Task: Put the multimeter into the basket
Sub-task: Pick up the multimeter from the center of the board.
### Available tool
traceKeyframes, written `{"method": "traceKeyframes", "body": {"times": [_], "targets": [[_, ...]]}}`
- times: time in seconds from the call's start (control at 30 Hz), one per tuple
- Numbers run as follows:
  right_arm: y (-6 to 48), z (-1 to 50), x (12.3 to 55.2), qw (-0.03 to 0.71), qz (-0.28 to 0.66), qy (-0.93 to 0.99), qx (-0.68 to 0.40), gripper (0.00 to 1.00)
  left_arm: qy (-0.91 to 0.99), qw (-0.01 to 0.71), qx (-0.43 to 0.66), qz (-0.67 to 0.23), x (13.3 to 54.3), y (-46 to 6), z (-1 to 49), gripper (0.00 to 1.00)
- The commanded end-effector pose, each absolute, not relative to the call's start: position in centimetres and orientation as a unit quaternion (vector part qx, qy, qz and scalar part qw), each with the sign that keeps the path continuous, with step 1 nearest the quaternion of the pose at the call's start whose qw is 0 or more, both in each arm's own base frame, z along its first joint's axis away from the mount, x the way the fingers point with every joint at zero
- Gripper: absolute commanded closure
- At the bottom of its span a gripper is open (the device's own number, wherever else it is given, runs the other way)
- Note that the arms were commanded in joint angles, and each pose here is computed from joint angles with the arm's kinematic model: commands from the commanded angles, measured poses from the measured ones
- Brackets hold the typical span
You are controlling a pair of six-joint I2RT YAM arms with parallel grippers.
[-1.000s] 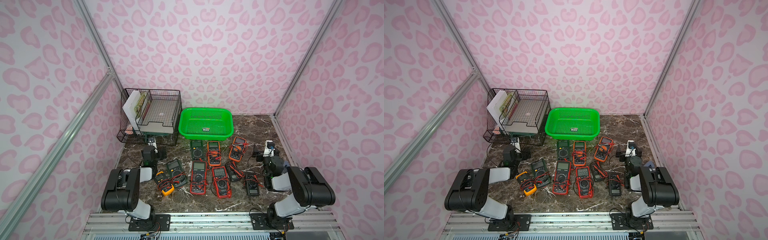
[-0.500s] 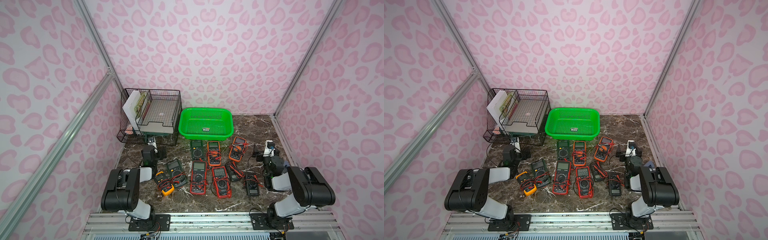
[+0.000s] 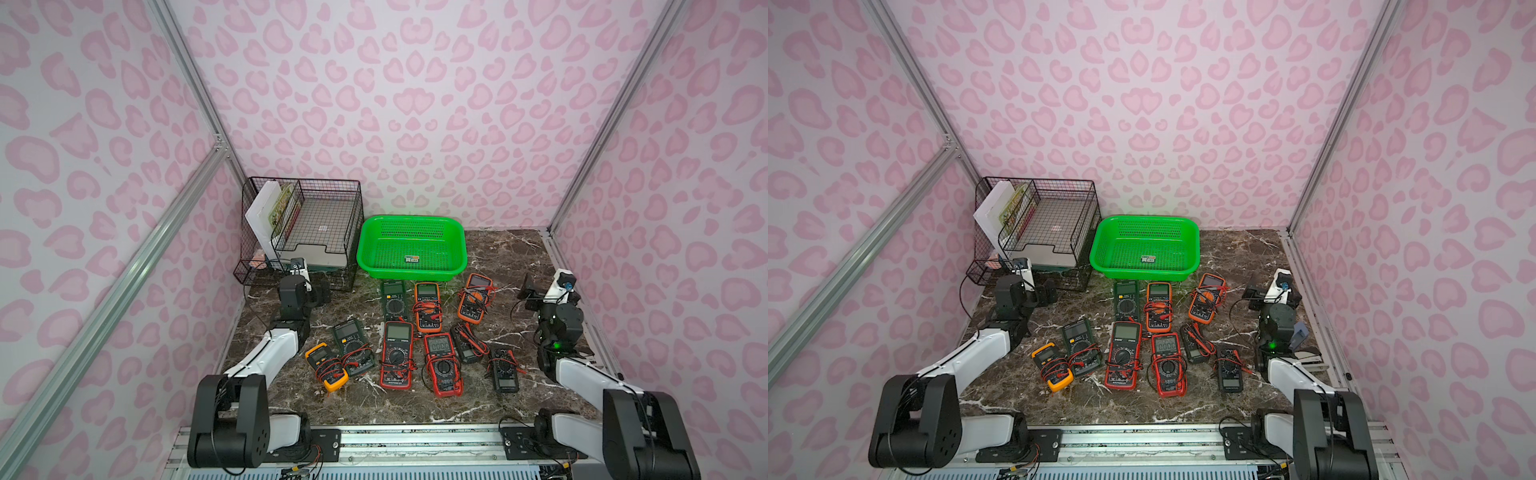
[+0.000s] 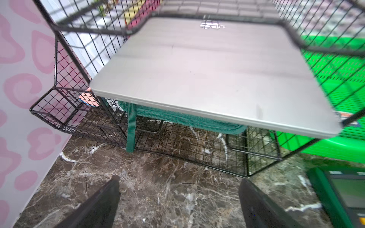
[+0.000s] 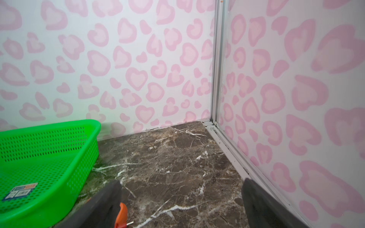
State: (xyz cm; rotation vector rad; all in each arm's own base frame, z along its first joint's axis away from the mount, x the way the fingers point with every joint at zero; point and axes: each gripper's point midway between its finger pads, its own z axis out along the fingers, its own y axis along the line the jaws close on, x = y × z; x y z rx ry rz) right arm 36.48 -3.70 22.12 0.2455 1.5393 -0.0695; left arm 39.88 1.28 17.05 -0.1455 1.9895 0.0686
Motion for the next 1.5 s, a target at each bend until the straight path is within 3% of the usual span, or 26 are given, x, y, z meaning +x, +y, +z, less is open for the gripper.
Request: {"method": "traceKeyframes", "body": {"times": [0.0, 0.07, 0.27, 0.53, 0.9, 1.1, 1.47], "targets": [[-6.7, 19.8, 35.3, 0.64, -0.008, 0.72, 0.267, 0.0, 0.857, 0.508, -0.087, 0.015, 38.2, 0.7, 17.4, 0.02], [-8.3, 19.9, 34.6, 0.617, 0.029, 0.709, 0.34, 0.0, 0.863, 0.497, -0.096, -0.002, 37.3, 0.0, 18.3, 0.02], [-5.8, 22.0, 35.8, 0.597, 0.083, 0.749, 0.273, 0.0, 0.87, 0.473, -0.114, -0.083, 34.5, -3.0, 22.2, 0.02], [-1.9, 19.5, 36.9, 0.489, 0.152, 0.825, 0.24, 0.0, 0.879, 0.435, -0.118, -0.154, 32.0, -6.3, 26.4, 0.02], [5.3, 15.3, 36.7, 0.335, 0.141, 0.919, 0.153, 0.01, 0.899, 0.403, -0.073, -0.155, 31.8, -10.5, 27.1, 0.02], [8.8, 13.3, 36.7, 0.298, 0.109, 0.941, 0.115, 0.0, 0.914, 0.376, -0.019, -0.15, 33.1, -14.8, 26.7, 0.02], [10.2, 10.8, 37.4, 0.244, 0.078, 0.961, 0.106, 0.01, 0.924, 0.34, 0.047, -0.168, 35.5, -21.2, 25.4, 0.01]]}}
